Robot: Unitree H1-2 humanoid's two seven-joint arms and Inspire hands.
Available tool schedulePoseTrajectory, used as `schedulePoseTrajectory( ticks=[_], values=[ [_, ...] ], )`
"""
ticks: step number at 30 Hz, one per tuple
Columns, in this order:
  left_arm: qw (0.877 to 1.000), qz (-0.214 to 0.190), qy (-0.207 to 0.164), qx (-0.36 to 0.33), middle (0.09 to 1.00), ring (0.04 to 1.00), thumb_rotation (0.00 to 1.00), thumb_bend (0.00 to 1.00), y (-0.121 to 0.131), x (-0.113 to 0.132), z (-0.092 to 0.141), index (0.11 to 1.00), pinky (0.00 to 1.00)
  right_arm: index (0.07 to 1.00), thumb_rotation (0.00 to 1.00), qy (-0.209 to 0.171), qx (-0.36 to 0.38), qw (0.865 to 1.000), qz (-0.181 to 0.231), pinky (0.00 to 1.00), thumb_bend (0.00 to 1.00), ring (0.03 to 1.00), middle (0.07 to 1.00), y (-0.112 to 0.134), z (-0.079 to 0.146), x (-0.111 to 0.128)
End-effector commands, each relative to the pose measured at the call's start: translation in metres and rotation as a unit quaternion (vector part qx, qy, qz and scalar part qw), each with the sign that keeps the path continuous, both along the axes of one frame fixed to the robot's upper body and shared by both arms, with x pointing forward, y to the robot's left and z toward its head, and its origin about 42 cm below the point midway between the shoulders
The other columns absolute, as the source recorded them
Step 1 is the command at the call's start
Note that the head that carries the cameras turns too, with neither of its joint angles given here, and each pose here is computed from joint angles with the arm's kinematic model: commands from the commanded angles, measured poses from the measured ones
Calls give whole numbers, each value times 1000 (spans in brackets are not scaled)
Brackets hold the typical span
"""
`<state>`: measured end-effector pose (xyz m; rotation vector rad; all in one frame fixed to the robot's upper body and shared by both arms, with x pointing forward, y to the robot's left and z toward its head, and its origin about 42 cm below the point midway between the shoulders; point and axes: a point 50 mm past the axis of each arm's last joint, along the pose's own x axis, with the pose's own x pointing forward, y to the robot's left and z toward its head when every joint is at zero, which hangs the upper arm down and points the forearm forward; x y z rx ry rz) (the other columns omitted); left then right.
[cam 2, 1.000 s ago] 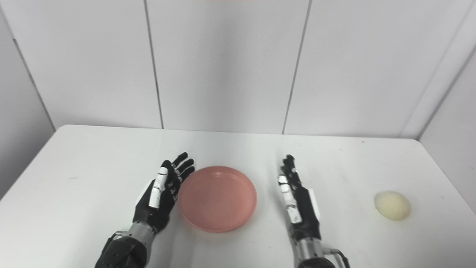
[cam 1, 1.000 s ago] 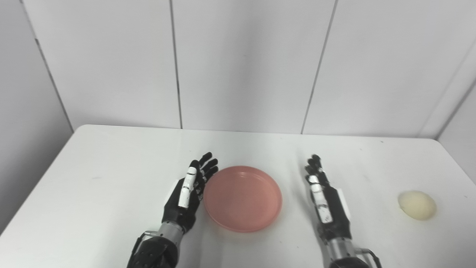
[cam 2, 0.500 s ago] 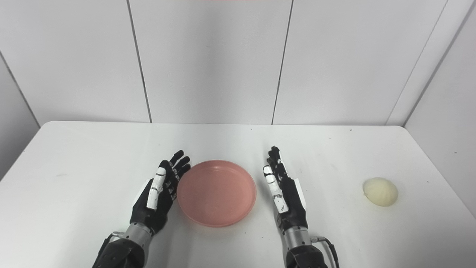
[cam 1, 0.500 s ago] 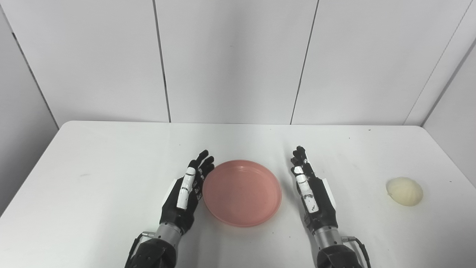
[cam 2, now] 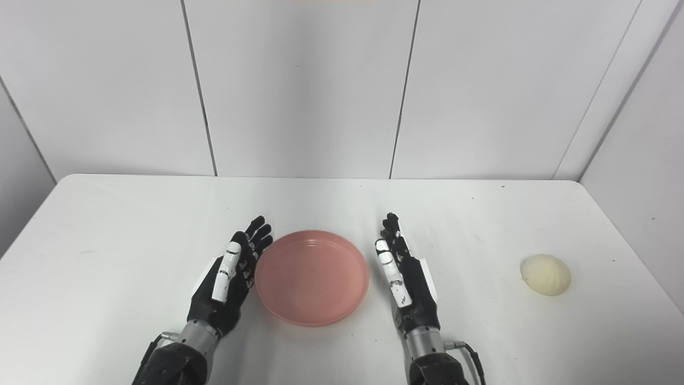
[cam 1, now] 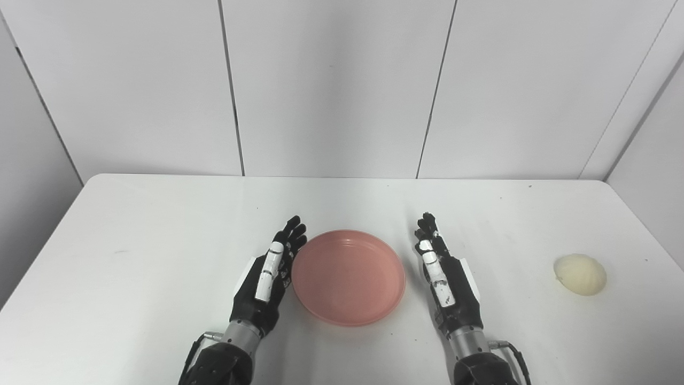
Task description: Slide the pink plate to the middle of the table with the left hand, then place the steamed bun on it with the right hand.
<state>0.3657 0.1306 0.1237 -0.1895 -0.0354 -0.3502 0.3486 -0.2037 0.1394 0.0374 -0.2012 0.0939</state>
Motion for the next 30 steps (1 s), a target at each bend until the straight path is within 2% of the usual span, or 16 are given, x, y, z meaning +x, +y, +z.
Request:
schedulePoseTrajectory(
  ticks=[1, 10, 12, 14, 16, 18, 20, 23, 24, 26, 28, 30],
  values=[
    [1000, -3, 9, 7, 986, 991, 1000, 526, -1, 1, 0, 963, 1000, 983, 865, -23, 3, 1000, 4, 1000, 685, 990, 983, 2, 12, 2],
    [1000, 3, 6, 1, 975, 983, 1000, 508, -5, 2, 2, 952, 1000, 977, 855, -29, -17, 999, -14, 1000, 706, 999, 983, -6, 18, 6],
    [1000, 1, 4, 2, 975, 982, 1000, 516, -6, 2, 2, 951, 1000, 974, 803, -52, -38, 998, -23, 1000, 660, 986, 977, -14, 34, 10],
    [1000, 1, 3, 2, 976, 984, 1000, 509, -7, 2, 2, 952, 1000, 975, 746, -73, -59, 995, -33, 1000, 677, 981, 967, -21, 53, 12],
    [1000, 1, 2, 2, 974, 981, 1000, 511, -9, 2, 2, 949, 1000, 958, 691, -95, -91, 990, -47, 956, 664, 950, 949, -30, 73, 13],
    [1000, -1, 2, 6, 974, 981, 1000, 511, -10, 3, 2, 950, 1000, 959, 667, -109, -133, 984, -54, 949, 646, 948, 951, -43, 94, 13],
    [1000, -5, 1, 6, 976, 984, 1000, 512, -11, 3, 1, 954, 1000, 930, 686, -102, -223, 968, -49, 883, 659, 913, 921, -62, 120, 13],
    [1000, -8, 1, 4, 978, 987, 1000, 517, -12, 4, 0, 956, 1000, 909, 572, -90, -303, 948, -35, 843, 679, 900, 914, -92, 157, 9],
    [1000, -8, 1, 5, 977, 986, 1000, 509, -12, 5, -1, 955, 1000, 889, 513, -90, -326, 940, -45, 816, 694, 885, 898, -104, 169, 8],
    [1000, -5, 3, 3, 974, 982, 1000, 501, -12, 6, -1, 951, 1000, 867, 485, -80, -360, 926, -83, 789, 742, 868, 882, -122, 185, 4],
    [1000, -5, 3, 1, 971, 978, 1000, 506, -10, 6, -2, 945, 1000, 851, 483, -70, -366, 920, -118, 807, 785, 882, 879, -136, 194, 0],
    [1000, -4, 1, 1, 969, 976, 1000, 500, -8, 7, -1, 945, 1000, 848, 411, -69, -373, 914, -143, 834, 764, 907, 890, -148, 201, -3]
  ],
)
